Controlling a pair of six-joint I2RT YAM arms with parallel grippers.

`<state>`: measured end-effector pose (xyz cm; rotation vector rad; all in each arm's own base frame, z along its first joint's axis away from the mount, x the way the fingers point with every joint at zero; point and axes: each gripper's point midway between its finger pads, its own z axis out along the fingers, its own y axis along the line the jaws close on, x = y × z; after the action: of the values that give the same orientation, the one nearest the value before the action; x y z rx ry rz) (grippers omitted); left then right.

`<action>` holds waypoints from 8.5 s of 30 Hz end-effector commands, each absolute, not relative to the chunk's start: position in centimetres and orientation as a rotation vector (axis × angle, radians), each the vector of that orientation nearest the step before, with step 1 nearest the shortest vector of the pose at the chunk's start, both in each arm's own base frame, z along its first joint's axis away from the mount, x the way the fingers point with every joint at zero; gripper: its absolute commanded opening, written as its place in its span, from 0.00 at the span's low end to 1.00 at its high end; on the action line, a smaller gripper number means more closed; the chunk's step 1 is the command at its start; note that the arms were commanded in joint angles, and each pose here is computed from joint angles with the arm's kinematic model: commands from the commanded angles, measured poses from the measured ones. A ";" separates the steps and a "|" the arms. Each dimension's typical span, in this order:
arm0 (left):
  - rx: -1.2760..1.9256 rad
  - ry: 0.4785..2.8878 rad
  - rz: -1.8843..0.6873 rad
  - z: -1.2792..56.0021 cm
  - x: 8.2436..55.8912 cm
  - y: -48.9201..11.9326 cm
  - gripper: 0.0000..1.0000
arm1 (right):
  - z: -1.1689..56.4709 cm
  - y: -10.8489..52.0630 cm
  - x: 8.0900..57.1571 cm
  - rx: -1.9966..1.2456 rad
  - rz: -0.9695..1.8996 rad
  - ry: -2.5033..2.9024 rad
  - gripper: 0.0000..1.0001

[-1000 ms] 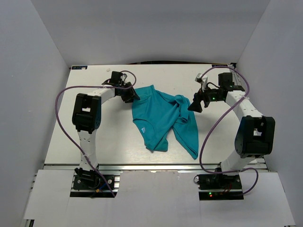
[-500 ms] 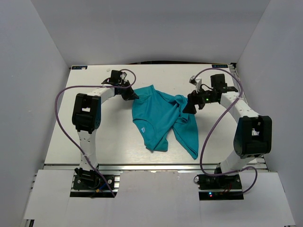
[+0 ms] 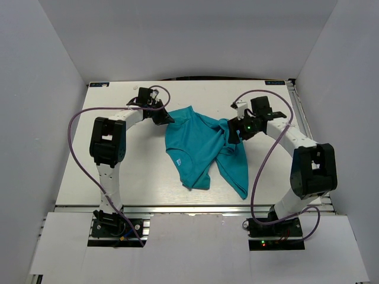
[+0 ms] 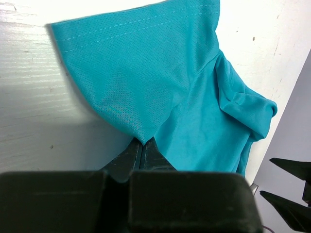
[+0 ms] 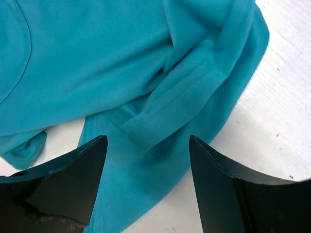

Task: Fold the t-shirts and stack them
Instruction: Flatten out the crumpled T-shirt at the center of the board, then fold the flattened T-shirt at the center of the board.

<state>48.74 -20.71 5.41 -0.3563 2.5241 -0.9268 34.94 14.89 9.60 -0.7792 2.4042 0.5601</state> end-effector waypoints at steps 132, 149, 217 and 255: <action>-0.345 1.839 -0.959 21.7 56.2 -7.0 0.00 | 23.0 5.8 57.6 -0.769 0.278 1.656 0.00; -0.351 1.872 -0.801 14.4 64.1 -6.6 0.00 | 16.8 5.7 67.2 -0.705 0.062 1.635 0.00; -0.062 1.978 -0.805 13.4 55.2 -9.7 0.00 | 11.9 8.8 65.0 -0.849 0.123 1.669 0.00; -0.084 2.022 -0.770 11.6 54.4 -9.3 0.00 | 10.9 7.9 63.7 -0.854 0.125 1.697 0.00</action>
<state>54.76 -8.94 7.69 -0.1375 2.0901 -0.7765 63.07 8.36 7.20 -0.8587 1.7733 0.1700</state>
